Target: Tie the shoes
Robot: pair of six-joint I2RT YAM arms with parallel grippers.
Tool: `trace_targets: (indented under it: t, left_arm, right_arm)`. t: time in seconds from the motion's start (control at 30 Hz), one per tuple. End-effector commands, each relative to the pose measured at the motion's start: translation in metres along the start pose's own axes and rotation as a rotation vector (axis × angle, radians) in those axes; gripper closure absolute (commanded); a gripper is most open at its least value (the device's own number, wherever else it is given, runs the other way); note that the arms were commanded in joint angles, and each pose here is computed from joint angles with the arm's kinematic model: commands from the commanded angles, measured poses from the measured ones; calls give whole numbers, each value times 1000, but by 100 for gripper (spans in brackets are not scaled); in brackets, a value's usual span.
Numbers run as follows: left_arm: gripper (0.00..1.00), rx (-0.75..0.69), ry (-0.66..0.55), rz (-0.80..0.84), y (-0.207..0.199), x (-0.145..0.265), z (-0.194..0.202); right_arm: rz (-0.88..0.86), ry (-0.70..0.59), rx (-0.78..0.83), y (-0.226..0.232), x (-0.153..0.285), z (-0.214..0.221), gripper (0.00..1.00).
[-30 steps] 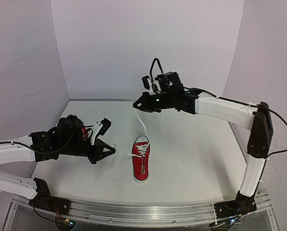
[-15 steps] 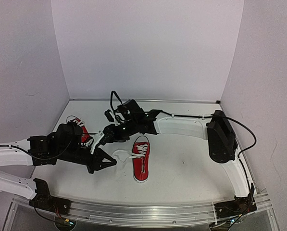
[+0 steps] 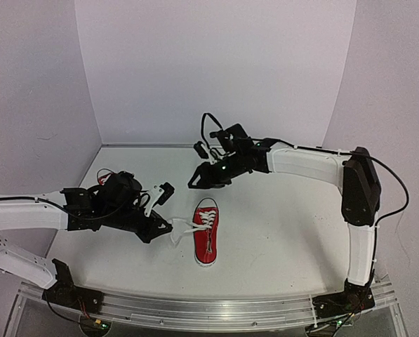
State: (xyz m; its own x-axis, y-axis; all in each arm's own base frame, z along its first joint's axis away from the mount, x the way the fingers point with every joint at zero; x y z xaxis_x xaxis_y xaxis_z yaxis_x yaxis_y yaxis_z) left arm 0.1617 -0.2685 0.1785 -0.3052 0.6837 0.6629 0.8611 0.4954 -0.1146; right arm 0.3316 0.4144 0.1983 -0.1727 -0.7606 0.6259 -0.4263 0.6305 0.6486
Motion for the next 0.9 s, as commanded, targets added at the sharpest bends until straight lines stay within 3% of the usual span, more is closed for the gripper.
trace_targets:
  t: [0.0,0.4,0.73,0.87]
  left_arm:
    - [100,20,-26,31,8,-2,-7]
    - [100,11,-69,57,6,-1,8]
    - [100,11,-86,36,9,-3,4]
    - [100,16,-104,3,13,-1,0]
  right_arm:
    - [87,167,118,-9,-11,36,68]
    - [230,320,177,-33,-55,64,74]
    - [275,363,203,-43,-68,77,72]
    - [272,386,220,-42,-71,83,77]
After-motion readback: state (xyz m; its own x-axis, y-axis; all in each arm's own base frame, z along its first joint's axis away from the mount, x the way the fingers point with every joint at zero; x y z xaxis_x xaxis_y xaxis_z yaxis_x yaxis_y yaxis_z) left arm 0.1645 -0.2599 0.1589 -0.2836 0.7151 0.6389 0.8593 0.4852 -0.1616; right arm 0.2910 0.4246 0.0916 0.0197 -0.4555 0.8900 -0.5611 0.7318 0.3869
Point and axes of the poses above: each gripper's point midway between its finger pads, its own x axis back along the fingers, its own y axis along the line the jaws close on, z = x × y, the point moved 5 cm from there along x, back along the fingers, and after that the axes turned 14 degrees about -x, right-handed, at the moved point
